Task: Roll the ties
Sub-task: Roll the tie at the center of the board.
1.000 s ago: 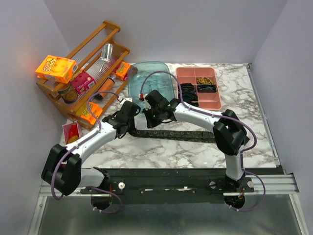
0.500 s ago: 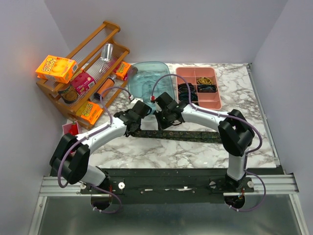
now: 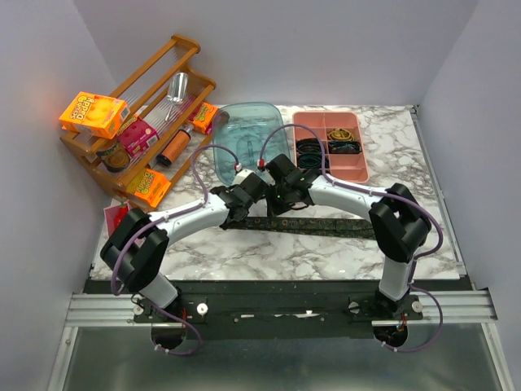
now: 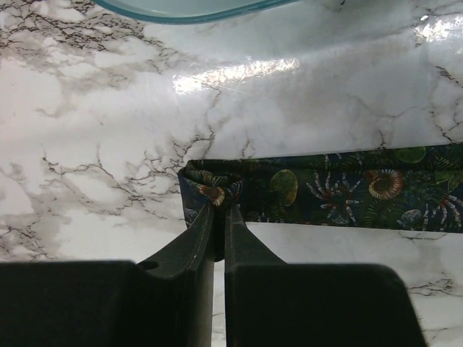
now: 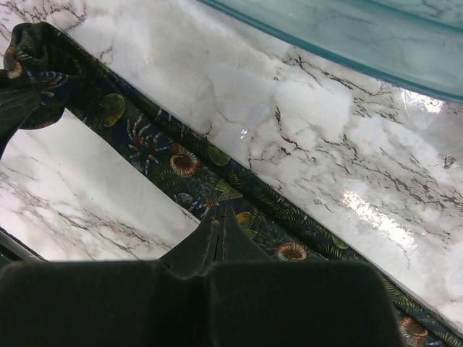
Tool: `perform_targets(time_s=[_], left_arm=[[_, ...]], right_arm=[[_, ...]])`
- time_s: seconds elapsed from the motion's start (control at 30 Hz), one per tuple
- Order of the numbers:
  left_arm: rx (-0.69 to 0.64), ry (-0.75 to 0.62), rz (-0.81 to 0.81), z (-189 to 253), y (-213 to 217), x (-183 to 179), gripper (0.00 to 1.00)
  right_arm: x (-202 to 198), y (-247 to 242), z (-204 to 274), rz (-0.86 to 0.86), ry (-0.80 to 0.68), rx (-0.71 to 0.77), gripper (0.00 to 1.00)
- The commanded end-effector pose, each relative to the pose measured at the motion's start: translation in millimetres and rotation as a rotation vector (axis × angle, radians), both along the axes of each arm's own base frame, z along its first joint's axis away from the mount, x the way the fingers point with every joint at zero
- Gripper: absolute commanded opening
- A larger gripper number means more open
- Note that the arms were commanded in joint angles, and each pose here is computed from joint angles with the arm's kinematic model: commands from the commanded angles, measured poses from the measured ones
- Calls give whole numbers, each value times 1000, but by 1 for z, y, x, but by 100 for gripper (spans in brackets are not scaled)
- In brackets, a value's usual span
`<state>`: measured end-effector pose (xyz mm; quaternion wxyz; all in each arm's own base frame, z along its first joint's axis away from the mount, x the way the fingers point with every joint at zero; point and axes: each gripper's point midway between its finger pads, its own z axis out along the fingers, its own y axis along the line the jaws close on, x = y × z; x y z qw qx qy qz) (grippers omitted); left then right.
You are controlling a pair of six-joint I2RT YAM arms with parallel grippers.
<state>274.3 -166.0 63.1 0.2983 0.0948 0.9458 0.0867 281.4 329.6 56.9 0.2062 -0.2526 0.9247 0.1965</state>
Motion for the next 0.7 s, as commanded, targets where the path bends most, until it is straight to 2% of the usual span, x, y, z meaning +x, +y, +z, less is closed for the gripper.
perform_targets(time_s=[0.0, 0.23, 0.27, 0.37, 0.67], left_arm=[[-26, -15, 0, -1, -16, 6, 2], [-87, 14, -15, -13, -29, 3, 21], [-100, 19, -15, -15, -29, 1, 29], [-156, 33, -19, -20, -37, -4, 44], [-312, 58, -27, -29, -62, -9, 47]], right_arm=[[-3, 2, 6, -1, 3, 42, 1], [-4, 3, 0, 1, 12, 38, 1], [-4, 3, -1, 1, 13, 37, 1], [-4, 3, -3, 2, 18, 37, 1], [-5, 5, -7, 9, 29, 40, 1]])
